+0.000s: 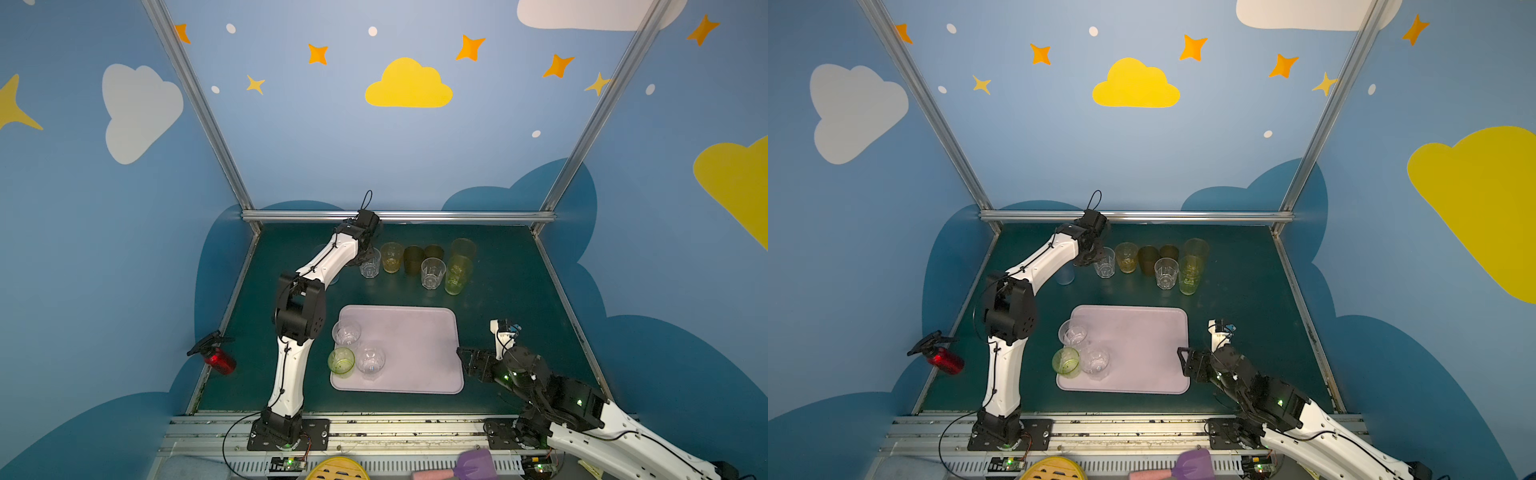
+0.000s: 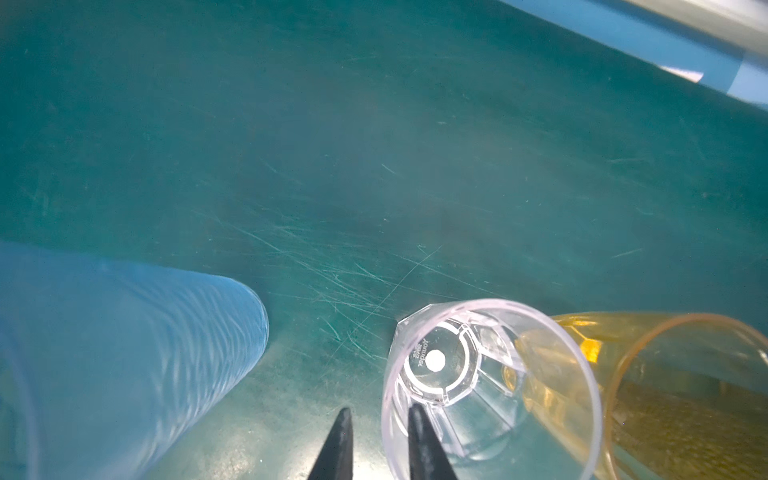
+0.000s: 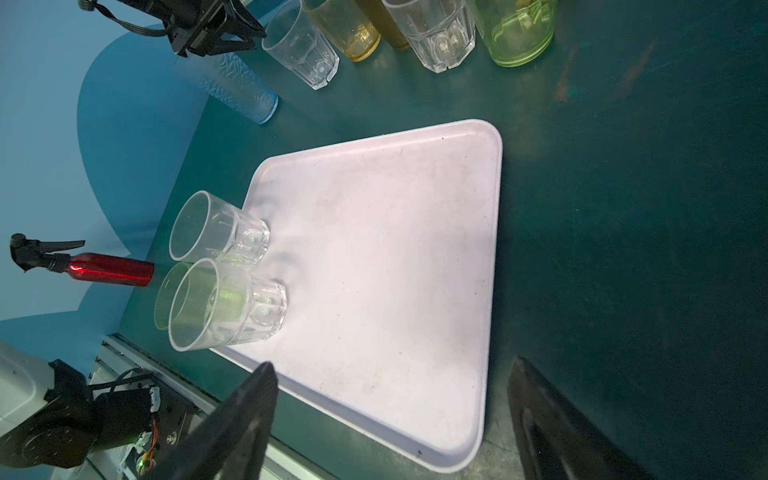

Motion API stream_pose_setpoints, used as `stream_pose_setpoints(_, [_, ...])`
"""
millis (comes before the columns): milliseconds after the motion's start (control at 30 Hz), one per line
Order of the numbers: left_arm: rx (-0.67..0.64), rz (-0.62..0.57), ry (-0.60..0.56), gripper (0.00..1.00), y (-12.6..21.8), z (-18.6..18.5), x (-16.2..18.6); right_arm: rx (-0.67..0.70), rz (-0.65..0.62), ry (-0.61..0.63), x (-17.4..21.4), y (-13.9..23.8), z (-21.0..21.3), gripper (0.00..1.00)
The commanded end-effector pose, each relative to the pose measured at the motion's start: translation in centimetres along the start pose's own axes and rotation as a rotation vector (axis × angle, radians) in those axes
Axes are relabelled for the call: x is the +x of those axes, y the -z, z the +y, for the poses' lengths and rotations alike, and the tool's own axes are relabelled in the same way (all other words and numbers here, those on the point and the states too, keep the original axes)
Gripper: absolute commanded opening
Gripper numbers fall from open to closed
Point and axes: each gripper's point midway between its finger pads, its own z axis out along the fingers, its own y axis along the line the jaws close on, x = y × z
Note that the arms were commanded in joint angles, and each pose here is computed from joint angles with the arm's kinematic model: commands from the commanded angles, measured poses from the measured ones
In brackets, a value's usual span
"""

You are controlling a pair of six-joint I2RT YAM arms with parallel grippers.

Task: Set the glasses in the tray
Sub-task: 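Lower the left gripper onto a clear faceted glass and close it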

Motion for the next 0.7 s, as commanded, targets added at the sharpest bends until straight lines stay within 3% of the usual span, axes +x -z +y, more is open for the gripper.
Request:
stream_pose_setpoints(0, [-0.014,0.022,-0.017,0.21,-0.87,0.21,0.3,0.027,-0.001,-0.007,0.33,-0.21,-0.79,0.86])
stream_pose_setpoints(667, [-0.041,0.04,-0.035,0.05,-1.03,0.48,0.26,0.026,-0.003,-0.017,0.36,-0.12,-0.9,0.86])
